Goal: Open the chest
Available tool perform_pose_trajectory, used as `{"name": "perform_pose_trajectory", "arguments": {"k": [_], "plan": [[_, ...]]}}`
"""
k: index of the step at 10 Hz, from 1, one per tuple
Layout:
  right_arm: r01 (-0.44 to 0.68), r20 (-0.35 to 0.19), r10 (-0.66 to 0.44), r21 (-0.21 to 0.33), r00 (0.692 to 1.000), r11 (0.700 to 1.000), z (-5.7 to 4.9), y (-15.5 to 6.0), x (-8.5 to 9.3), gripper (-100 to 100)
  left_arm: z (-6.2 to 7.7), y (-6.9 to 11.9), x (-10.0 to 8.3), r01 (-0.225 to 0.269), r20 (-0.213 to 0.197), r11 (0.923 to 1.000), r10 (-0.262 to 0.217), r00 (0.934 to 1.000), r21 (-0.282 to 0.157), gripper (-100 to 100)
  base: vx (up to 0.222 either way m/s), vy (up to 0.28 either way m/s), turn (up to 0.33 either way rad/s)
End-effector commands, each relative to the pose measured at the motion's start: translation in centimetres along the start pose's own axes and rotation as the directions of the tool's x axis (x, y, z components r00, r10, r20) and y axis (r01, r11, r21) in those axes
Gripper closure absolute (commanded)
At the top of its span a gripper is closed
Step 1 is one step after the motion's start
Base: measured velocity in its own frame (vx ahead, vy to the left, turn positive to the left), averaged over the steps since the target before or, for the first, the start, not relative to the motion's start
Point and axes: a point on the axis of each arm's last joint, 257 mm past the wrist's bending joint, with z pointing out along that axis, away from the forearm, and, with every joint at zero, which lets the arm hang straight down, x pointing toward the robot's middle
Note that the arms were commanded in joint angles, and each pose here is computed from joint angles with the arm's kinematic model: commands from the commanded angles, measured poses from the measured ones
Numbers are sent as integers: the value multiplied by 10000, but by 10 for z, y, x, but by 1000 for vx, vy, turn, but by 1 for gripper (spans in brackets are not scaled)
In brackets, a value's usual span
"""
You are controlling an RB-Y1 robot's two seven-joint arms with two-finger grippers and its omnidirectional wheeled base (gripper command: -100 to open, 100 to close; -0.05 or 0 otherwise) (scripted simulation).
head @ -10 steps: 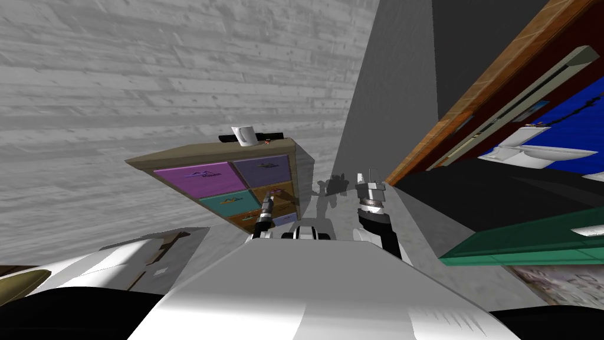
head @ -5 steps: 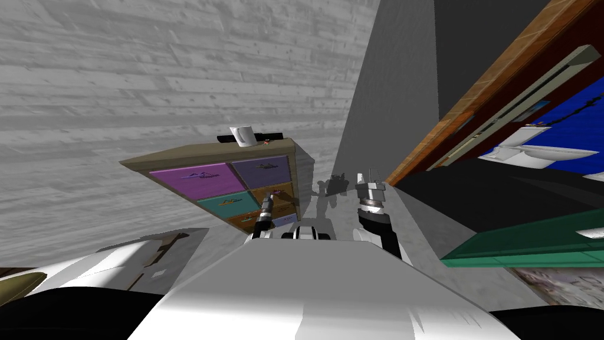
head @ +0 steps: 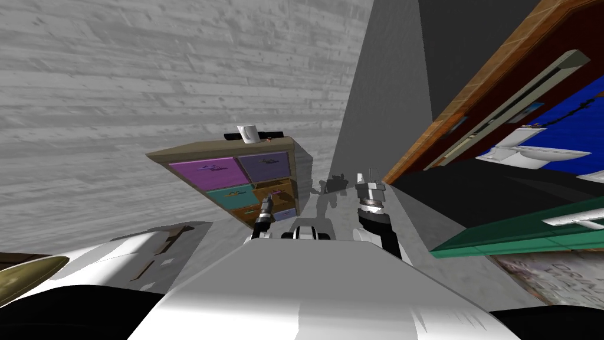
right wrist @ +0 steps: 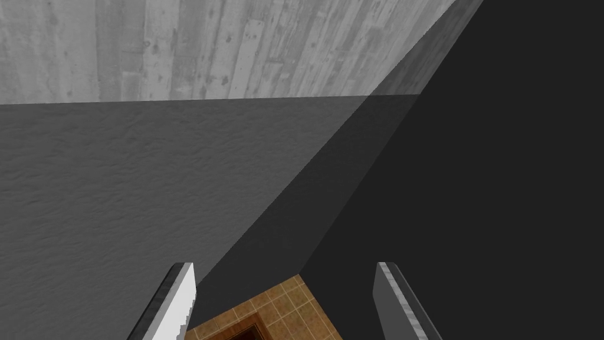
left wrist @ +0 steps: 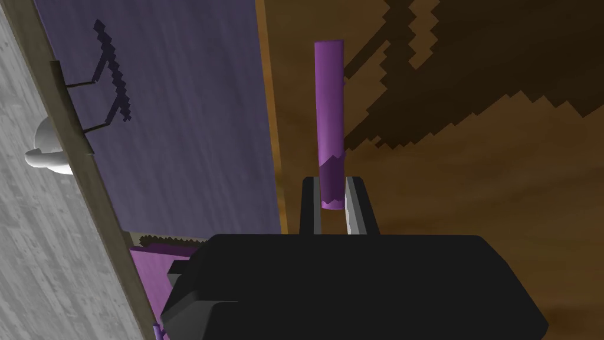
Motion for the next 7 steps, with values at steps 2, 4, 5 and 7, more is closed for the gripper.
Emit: {"name": "perform_pose_trajectory", "arguments": {"k": [2, 4, 5, 7], "plan": [[1, 0, -1, 1, 10000, 10000, 0, 0, 0, 0, -5, -2, 2, -4, -43, 10000, 4, 10000, -3, 100, -150, -37, 11], [0, 0, 0, 0, 10000, 10000, 0, 0, 0, 0, -8, -7, 3, -9, -74, 10000, 9, 10000, 73, 100, -212, -71, 16], [-1, 0, 1, 0, 10000, 10000, 0, 0, 0, 0, -8, -8, 1, 0, -40, 10000, 0, 10000, -28, -100, -104, -43, 0], [3, 0, -3, 3, 10000, 10000, 0, 0, 0, 0, -7, -18, -2, 6, -10, 10000, -6, 10000, -31, -100, 27, 7, -15]]}}
